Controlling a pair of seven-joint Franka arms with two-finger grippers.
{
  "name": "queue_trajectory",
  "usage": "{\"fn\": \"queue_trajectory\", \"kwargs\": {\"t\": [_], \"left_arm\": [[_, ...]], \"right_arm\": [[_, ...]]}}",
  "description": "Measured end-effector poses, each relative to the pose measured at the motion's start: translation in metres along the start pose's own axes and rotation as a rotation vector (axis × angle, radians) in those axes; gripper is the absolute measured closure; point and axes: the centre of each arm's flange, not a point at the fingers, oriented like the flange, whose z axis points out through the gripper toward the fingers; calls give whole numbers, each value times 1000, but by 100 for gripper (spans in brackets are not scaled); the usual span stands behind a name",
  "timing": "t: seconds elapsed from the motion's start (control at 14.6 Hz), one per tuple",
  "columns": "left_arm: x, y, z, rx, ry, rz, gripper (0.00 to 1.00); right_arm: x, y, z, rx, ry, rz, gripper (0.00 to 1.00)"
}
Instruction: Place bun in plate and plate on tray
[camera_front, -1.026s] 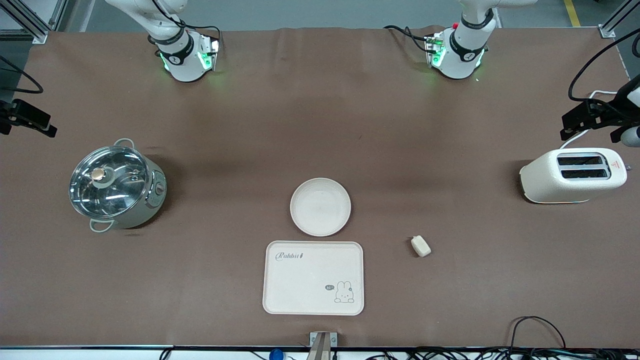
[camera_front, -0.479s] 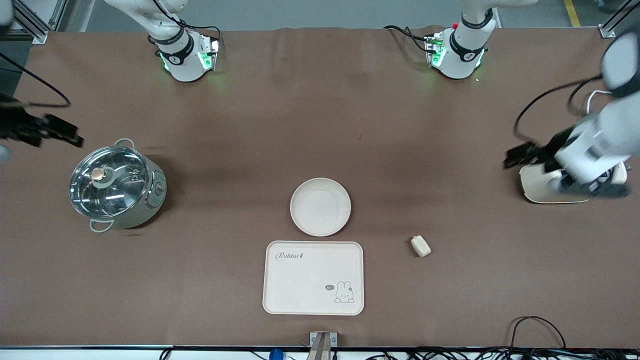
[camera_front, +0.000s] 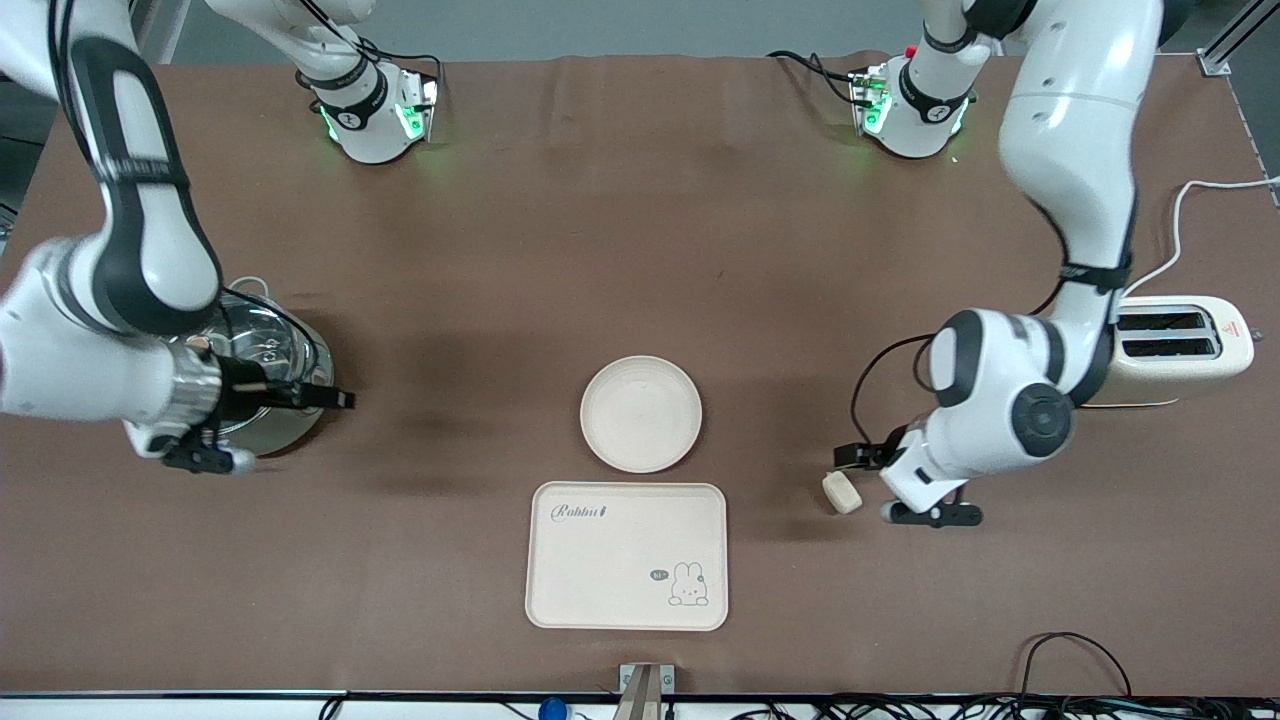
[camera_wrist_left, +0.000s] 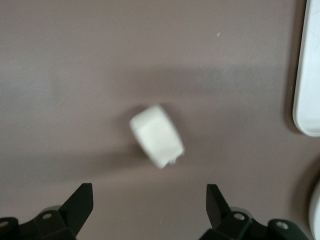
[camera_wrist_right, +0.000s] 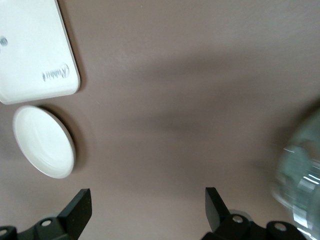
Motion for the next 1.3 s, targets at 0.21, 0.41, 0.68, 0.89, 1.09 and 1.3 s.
{"fn": "queue_trajectory", "kwargs": {"t": [0.21,0.41,0.68,0.89,1.09,1.3], "left_arm": [[7,0,28,2,60,11,0],[10,-5,48,7,94,35,0],[12,-6,50,7,103,36,12],[14,-4,48,4,108,38,45],[12,10,47,-17,108,26,71],[8,49,40,-77,108,-71,83]], "right_arm": [[-8,-10,78,90,2,70,0],[-38,-73,136,135,39,60,0],[-85,-141,201,158,137,59,0],[-105,-158,253,120,201,55,0],[-100,-156,277,100,208,50,2],[-93,-157,277,101,224,46,18]]}}
